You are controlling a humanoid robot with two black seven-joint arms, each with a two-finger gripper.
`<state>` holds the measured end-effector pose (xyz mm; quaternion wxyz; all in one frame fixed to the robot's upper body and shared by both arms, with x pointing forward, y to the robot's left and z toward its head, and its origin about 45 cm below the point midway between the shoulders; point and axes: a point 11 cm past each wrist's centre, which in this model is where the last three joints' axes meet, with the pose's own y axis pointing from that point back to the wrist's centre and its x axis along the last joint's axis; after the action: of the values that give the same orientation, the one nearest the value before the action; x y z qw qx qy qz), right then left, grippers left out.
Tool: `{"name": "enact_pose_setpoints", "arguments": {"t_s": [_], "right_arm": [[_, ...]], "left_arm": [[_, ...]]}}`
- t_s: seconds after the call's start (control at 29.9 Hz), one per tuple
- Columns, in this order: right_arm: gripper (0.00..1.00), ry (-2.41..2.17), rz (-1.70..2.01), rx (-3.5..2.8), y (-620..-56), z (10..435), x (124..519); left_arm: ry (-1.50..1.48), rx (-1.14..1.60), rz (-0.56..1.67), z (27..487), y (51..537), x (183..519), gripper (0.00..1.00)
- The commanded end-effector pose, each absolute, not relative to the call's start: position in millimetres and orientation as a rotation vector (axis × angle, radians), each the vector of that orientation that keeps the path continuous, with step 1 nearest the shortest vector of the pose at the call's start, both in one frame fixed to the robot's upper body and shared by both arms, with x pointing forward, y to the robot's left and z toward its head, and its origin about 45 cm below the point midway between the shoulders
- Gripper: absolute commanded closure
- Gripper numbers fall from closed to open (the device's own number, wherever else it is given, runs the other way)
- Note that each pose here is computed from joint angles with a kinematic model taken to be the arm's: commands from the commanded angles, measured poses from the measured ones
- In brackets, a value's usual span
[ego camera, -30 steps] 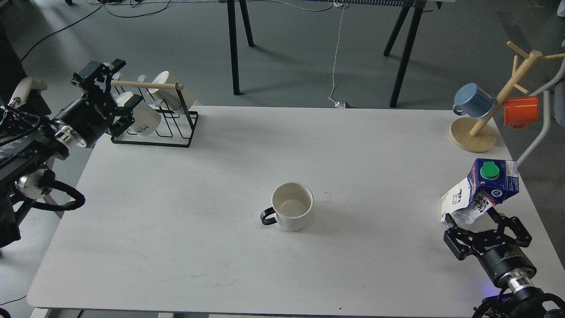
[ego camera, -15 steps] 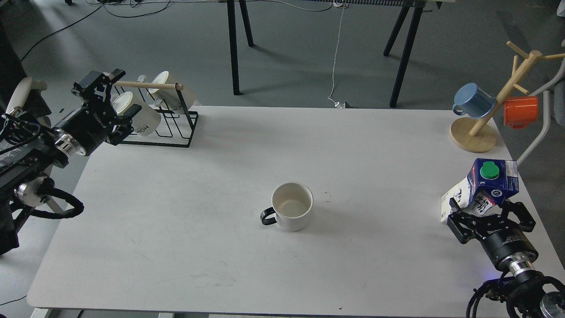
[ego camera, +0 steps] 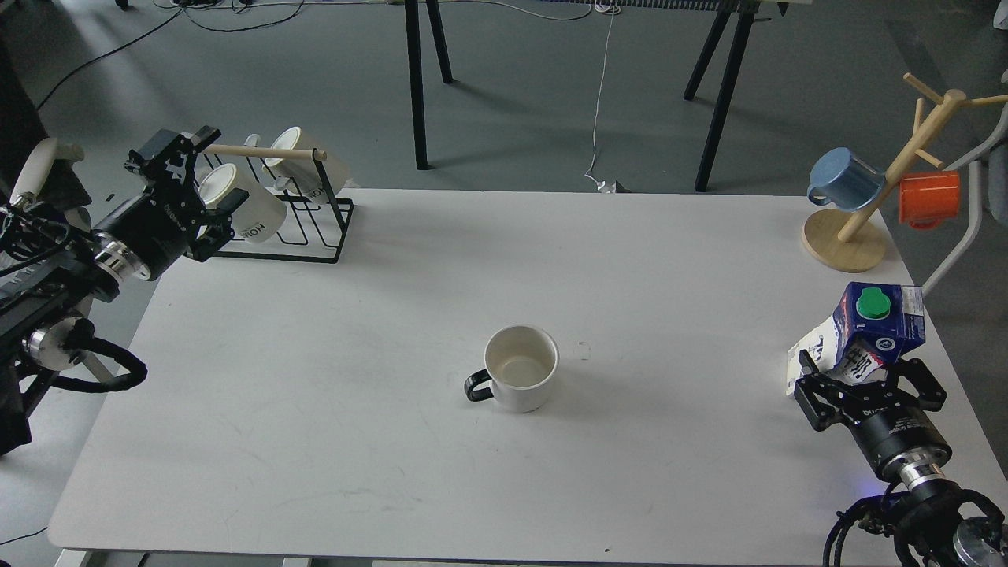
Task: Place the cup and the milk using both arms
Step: 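Grasp the milk carton with the right gripper and lift it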
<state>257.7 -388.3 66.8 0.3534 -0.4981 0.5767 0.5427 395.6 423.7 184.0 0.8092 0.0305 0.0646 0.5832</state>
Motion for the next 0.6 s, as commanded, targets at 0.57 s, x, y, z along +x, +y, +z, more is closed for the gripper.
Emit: {"name": "enact_pose_setpoints", "arguments": {"t_s": [0.57], "right_arm": [[0.6, 1.49, 1.403, -1.304, -386.8, 67.9, 258.4]], "left_arm": [[0.145, 0.085, 1.271, 178.2, 432.4, 391.9, 0.02]]}}
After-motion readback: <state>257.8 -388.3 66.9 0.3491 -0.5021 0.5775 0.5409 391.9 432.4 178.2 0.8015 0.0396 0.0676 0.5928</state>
